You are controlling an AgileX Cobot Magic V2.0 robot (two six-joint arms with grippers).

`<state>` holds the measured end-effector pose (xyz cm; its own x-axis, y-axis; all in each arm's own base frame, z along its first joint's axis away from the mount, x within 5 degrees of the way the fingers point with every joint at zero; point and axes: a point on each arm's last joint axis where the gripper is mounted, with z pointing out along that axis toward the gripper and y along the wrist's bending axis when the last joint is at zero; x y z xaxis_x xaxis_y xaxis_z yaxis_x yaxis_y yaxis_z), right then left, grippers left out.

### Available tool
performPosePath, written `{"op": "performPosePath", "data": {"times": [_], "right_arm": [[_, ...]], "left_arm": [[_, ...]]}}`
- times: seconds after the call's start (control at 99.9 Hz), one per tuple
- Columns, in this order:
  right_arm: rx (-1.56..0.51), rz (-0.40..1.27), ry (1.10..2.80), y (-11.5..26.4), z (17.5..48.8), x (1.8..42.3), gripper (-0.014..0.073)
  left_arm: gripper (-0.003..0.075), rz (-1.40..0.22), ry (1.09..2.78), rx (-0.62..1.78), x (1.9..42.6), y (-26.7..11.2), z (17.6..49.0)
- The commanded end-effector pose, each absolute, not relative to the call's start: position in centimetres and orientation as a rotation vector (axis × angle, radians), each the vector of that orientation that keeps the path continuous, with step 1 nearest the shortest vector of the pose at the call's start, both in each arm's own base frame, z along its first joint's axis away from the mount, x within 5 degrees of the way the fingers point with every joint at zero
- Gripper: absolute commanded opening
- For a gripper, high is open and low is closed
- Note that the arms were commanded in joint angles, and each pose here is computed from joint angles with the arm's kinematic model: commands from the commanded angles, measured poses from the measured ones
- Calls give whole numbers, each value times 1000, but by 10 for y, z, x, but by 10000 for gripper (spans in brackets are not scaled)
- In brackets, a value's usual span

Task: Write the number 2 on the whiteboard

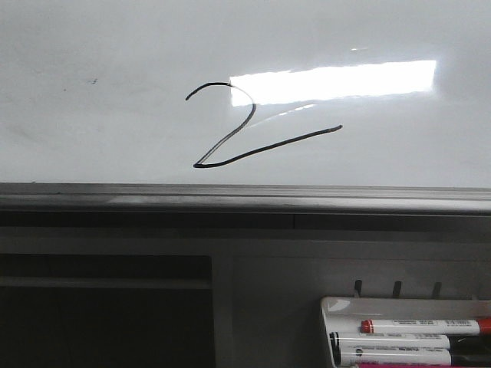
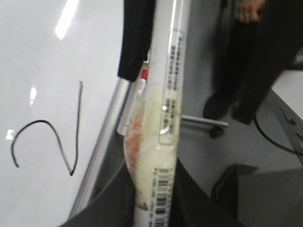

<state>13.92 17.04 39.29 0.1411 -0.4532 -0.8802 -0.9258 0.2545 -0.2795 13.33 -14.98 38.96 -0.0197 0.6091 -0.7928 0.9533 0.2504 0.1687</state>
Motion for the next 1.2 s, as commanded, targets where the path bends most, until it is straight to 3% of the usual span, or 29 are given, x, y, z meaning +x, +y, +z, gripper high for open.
{"op": "performPosePath", "data": {"times": [0.0,0.09,0.16,0.21,0.32,0.461,0.741,1.192], "right_arm": [[-1203,555,1473,151,415,140,545],[-1076,518,1508,129,425,140,508],[-1015,493,1524,114,430,136,410],[-989,476,1533,106,433,133,287],[-947,430,1537,91,433,123,-83],[-889,391,1551,82,424,118,-68],[-883,401,1624,82,396,122,-68],[-855,401,1614,82,397,123,-68]], "left_arm": [[-20,-563,1690,1178,141,-146,402],[-20,-574,1741,955,155,-141,386],[-20,-601,1775,807,164,-138,368],[-20,-612,1801,714,170,-138,355],[-20,-586,1844,536,182,-134,328],[-20,-539,1865,346,196,-130,312],[-20,-475,1949,269,219,-137,285],[-20,-408,2074,149,241,-143,247]]}}
